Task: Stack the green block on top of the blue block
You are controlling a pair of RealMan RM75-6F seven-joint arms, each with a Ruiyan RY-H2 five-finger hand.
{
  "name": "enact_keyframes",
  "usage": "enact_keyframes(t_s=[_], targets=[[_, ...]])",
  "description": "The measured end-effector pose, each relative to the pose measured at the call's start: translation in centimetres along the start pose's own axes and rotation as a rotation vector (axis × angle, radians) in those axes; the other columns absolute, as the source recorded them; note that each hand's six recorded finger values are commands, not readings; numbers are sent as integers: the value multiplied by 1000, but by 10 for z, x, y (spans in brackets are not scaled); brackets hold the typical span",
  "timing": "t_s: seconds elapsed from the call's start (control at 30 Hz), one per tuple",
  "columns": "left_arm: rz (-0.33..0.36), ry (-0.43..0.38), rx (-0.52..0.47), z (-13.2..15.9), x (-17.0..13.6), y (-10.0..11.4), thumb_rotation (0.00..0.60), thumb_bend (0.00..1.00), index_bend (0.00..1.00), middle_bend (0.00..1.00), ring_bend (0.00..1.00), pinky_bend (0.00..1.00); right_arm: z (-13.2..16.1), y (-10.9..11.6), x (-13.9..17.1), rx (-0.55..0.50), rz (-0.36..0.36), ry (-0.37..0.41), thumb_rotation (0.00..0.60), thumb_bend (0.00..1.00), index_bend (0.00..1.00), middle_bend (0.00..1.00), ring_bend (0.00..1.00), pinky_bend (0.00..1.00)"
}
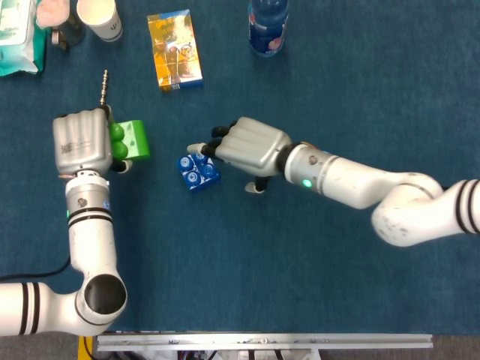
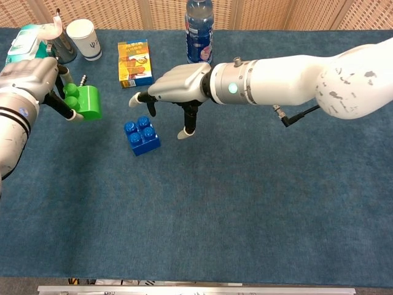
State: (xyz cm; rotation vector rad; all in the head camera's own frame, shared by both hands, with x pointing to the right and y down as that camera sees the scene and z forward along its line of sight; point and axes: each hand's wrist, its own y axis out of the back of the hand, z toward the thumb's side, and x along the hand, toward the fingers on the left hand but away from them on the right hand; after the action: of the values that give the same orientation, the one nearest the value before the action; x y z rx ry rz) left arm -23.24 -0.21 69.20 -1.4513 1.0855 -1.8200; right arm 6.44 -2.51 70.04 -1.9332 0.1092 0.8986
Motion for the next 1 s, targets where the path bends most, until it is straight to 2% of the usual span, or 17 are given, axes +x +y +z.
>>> enact_keyframes(t_s=[0.33, 0.53, 1.0], targets=[[-4, 25, -10, -17, 0, 0, 588, 39, 463, 446, 423, 316, -6, -1, -10, -28, 17, -31, 600, 205, 44, 285, 137, 278], [-2, 47, -17, -28, 0, 1, 591, 39, 463, 446, 422, 316, -10, -3, -18, -32, 20, -48, 600, 154, 44, 285, 137, 270], [-4, 92, -28, -51, 0, 2, 589, 39, 463, 446, 422, 316, -10, -7, -50, -59, 31, -66, 600, 144, 44, 285, 137, 250]])
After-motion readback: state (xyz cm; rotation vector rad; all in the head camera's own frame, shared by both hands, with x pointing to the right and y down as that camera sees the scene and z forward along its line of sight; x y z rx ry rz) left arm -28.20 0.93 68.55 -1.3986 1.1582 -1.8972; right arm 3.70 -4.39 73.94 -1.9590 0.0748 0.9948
